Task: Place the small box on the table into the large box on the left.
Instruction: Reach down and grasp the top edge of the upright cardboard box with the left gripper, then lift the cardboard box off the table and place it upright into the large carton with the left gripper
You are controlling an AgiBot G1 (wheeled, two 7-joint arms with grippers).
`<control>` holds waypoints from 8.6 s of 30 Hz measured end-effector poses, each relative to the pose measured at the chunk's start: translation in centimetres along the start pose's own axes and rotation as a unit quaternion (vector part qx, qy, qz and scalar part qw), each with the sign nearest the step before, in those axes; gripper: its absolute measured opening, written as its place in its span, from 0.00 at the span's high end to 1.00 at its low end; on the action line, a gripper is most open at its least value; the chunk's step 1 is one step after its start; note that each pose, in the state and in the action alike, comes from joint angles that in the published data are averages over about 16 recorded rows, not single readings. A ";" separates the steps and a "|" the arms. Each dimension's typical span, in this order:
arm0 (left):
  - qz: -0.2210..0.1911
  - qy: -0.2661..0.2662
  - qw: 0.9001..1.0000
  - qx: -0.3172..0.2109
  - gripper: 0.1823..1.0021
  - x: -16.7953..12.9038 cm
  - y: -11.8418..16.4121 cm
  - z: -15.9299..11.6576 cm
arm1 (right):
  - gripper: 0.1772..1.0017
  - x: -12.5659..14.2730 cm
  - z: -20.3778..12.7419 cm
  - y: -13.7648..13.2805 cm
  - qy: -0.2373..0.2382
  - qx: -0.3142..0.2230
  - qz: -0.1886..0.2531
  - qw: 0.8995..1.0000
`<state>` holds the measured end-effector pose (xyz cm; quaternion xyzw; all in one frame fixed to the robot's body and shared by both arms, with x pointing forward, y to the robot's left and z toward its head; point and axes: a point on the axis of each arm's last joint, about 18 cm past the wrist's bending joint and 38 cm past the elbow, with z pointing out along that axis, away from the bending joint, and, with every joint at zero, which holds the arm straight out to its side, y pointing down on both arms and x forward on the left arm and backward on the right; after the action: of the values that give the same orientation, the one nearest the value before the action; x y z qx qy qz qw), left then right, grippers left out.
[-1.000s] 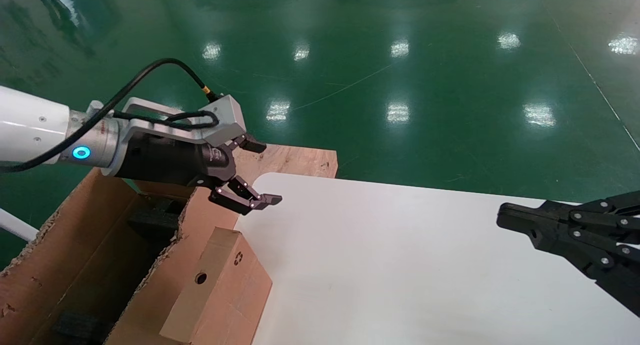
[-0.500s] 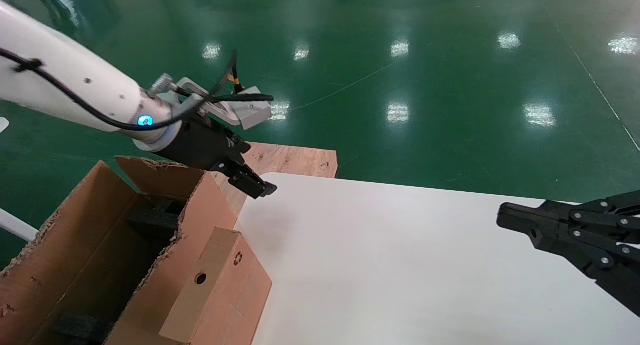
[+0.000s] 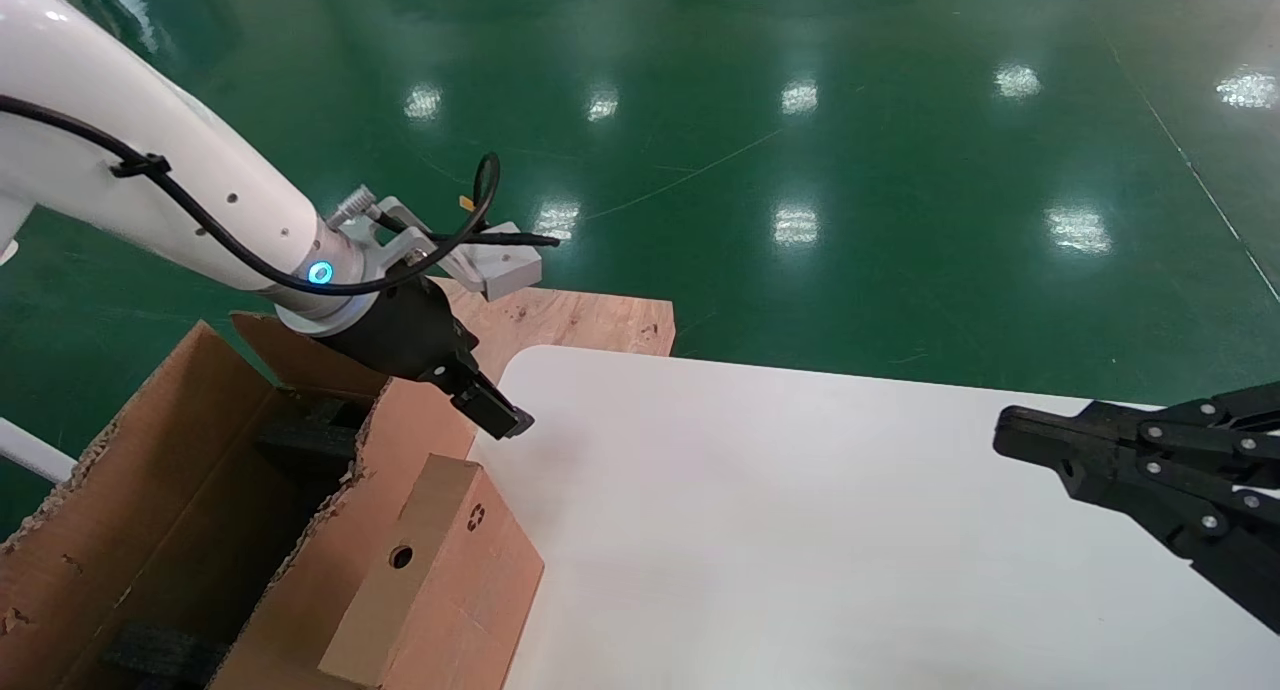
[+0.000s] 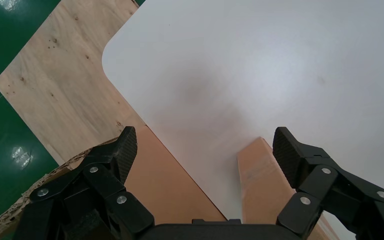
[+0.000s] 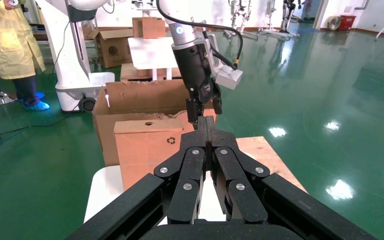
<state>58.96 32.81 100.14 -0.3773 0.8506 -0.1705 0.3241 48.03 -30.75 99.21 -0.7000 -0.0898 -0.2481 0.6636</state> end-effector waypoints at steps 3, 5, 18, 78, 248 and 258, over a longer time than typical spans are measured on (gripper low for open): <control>-0.002 0.005 1.000 -0.012 0.00 0.4 0.1 0.6 | 0.98 0.0 0.0 0.0 0.000 0.000 0.000 1.000; -0.004 0.008 1.000 -0.022 0.00 0.7 0.1 1.0 | 0.98 0.0 0.0 0.0 0.000 0.000 0.000 1.000; -0.013 0.012 0.996 -0.093 0.00 2.7 0.3 2.5 | 0.98 0.0 0.0 0.0 0.000 0.000 0.000 1.000; 0.004 0.044 0.994 -0.100 0.00 2.8 0.7 -6.1 | 0.98 0.0 0.0 0.0 0.000 0.000 0.000 1.000; -0.206 -0.144 0.967 0.045 0.84 -15.2 7.1 -23.6 | 0.00 0.0 0.0 0.0 0.000 0.000 0.000 1.000; -0.217 -0.056 0.973 -0.059 0.85 -12.6 10.7 -17.0 | 0.00 0.0 0.0 0.0 0.000 0.000 0.000 1.000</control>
<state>48.12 50.10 112.23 -0.5805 0.7375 -0.1650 0.3033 48.04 -30.76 99.21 -0.6999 -0.0895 -0.2482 0.6637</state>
